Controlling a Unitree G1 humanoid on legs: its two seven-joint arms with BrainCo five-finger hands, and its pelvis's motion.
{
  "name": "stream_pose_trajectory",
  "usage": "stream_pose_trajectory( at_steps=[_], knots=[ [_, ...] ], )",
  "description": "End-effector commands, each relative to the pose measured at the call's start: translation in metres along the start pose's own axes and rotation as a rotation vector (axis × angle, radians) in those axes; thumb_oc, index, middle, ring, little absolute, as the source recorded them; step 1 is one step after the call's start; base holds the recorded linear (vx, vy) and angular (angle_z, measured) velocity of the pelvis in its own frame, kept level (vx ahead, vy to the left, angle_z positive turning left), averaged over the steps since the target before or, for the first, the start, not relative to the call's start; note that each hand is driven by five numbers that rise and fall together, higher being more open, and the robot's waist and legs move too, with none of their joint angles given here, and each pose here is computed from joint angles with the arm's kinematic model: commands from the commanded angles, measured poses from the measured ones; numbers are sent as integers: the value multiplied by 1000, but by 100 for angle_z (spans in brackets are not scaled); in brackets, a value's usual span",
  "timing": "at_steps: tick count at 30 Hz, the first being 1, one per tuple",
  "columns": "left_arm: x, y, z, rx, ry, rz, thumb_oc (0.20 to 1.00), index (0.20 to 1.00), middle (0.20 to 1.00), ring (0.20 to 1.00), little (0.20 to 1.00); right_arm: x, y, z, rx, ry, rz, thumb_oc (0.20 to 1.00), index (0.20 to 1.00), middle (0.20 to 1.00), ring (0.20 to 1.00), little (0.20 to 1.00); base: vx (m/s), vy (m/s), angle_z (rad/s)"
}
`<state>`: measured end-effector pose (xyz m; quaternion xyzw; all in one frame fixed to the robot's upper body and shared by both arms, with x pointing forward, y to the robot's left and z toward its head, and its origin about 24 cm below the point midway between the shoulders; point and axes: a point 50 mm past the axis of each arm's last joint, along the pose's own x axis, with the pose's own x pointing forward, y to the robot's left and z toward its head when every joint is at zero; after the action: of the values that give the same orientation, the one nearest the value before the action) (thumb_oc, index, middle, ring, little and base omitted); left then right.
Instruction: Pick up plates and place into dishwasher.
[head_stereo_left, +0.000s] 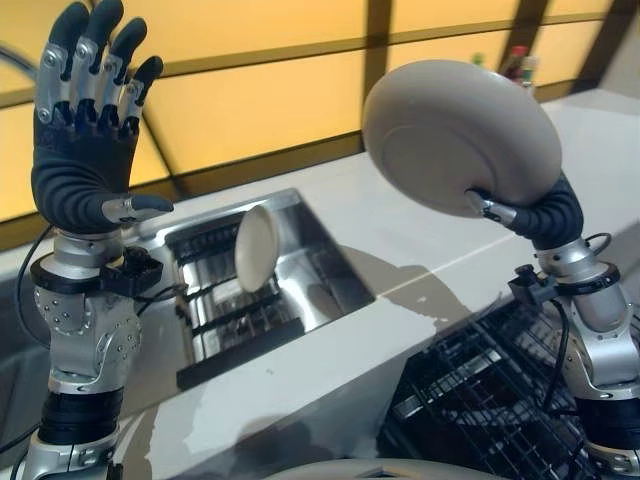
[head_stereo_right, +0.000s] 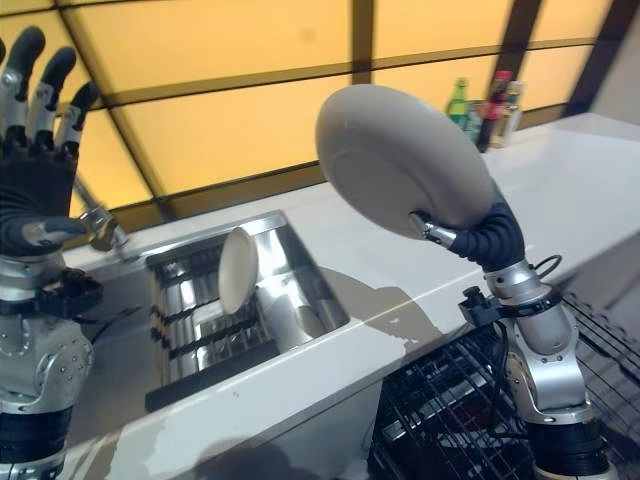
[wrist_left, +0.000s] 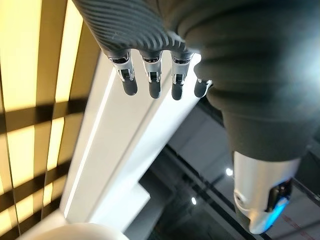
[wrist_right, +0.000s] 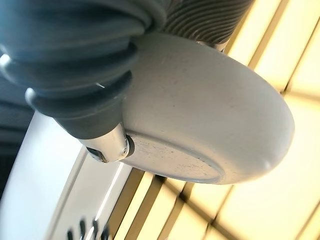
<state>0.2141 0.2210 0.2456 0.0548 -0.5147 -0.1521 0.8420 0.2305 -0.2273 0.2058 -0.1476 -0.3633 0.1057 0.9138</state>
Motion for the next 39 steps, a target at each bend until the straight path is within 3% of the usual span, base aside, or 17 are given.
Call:
stream_pose_trajectory(
  at_steps=[1,7,17,26,32,39],
  knots=[
    [-1,26,2,198,30,87,1000,1000,1000,1000,1000,-11,-18,-1,-85,25,-119,200,200,200,200,200,-20,122,-4],
    [-20,57,-5,446,132,253,1000,1000,1000,1000,1000,-42,-41,-10,-152,142,-245,200,200,200,200,200,-36,110,-34],
    [-42,84,3,577,190,382,1000,1000,1000,1000,1000,-110,-73,-37,-280,466,-427,200,200,200,200,200,-39,6,-30],
    [-33,84,4,602,214,353,1000,1000,1000,1000,1000,-146,-78,-61,-448,779,-409,200,200,200,200,200,8,-92,-21],
    [-29,82,4,604,229,312,1000,1000,1000,1000,1000,-153,-70,-70,-385,846,-391,200,200,200,200,200,36,-108,3],
    [-18,75,1,577,234,261,1000,1000,1000,1000,1000,-147,-54,-88,-268,866,-240,200,200,200,200,200,45,-91,12]
  ],
)
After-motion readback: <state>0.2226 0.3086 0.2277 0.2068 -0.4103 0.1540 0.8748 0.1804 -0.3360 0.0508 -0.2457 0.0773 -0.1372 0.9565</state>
